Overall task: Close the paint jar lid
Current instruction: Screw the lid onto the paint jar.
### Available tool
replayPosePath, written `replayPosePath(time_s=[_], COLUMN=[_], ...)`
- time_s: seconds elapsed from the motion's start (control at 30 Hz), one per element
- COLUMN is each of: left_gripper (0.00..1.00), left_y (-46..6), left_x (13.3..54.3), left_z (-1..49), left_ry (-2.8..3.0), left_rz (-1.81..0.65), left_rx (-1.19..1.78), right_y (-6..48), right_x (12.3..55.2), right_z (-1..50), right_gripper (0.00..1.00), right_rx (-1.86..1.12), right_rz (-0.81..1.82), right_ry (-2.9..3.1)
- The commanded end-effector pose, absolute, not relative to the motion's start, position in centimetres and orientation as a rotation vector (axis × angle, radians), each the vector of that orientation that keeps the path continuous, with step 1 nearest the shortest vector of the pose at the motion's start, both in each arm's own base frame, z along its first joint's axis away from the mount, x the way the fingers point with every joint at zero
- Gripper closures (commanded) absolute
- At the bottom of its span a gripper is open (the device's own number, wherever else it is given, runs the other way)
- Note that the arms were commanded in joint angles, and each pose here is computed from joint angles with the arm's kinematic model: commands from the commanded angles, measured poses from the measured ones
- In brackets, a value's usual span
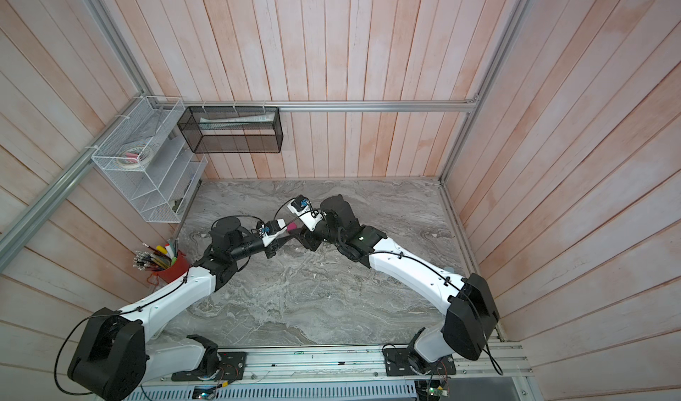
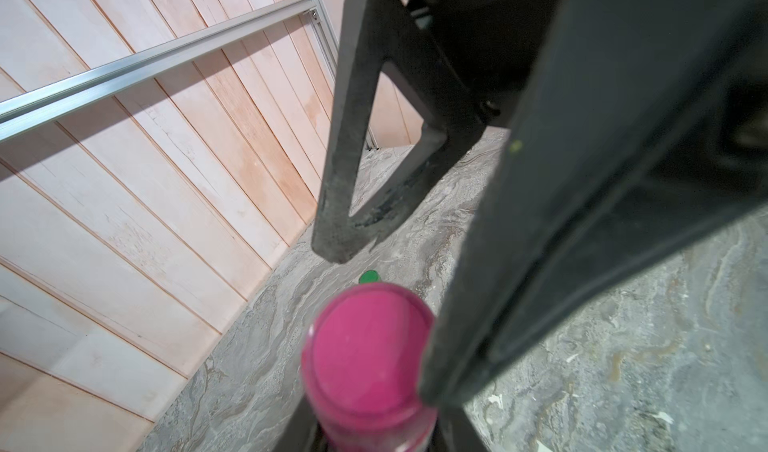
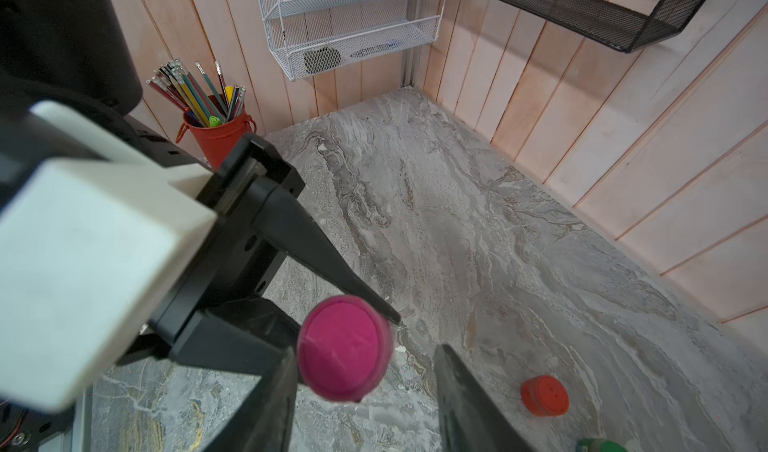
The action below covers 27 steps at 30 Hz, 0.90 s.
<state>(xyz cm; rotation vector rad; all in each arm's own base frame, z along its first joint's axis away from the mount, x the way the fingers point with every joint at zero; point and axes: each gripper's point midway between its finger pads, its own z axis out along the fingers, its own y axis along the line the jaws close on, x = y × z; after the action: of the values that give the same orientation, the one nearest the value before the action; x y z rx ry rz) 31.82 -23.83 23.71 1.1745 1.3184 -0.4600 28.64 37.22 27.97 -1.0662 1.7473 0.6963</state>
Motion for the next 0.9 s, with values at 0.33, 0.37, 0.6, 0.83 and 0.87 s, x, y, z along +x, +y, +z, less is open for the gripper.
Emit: replayPosePath(time_s=[0.33,0.37,0.6,0.83,0.87], left_gripper=[0.67,0.67,0.67,0.67,0.67], left_y=[-24.1,-24.1,-24.1,-24.1,-24.1], left_x=[31.2,31.2,31.2,31.3,31.3], left_z=[24.0,24.0,24.0,24.1,24.1], left_ry=[1.289,1.289,1.289,1.288,1.289], left_rz=[-0.471,-0.469,-0.466,-0.462,-0.462], left_rx=[1.192,1.192,1.191,1.188,1.186], right_y=[38.6,38.7,38.9,39.1,39.0], right_x=[28.0,28.0,28.2,28.2,28.2], right_z=[28.9,28.8,28.5,28.1,28.1], right_gripper=[0.50,0.51,0.58,0.65,0.65], right_rx=[-1.137,-1.138,-1.142,-1.139,-1.135], right_rz=[0.776,0.776,0.780,0.786,0.786], right_ry=[1.708,1.711,1.719,1.730,1.733])
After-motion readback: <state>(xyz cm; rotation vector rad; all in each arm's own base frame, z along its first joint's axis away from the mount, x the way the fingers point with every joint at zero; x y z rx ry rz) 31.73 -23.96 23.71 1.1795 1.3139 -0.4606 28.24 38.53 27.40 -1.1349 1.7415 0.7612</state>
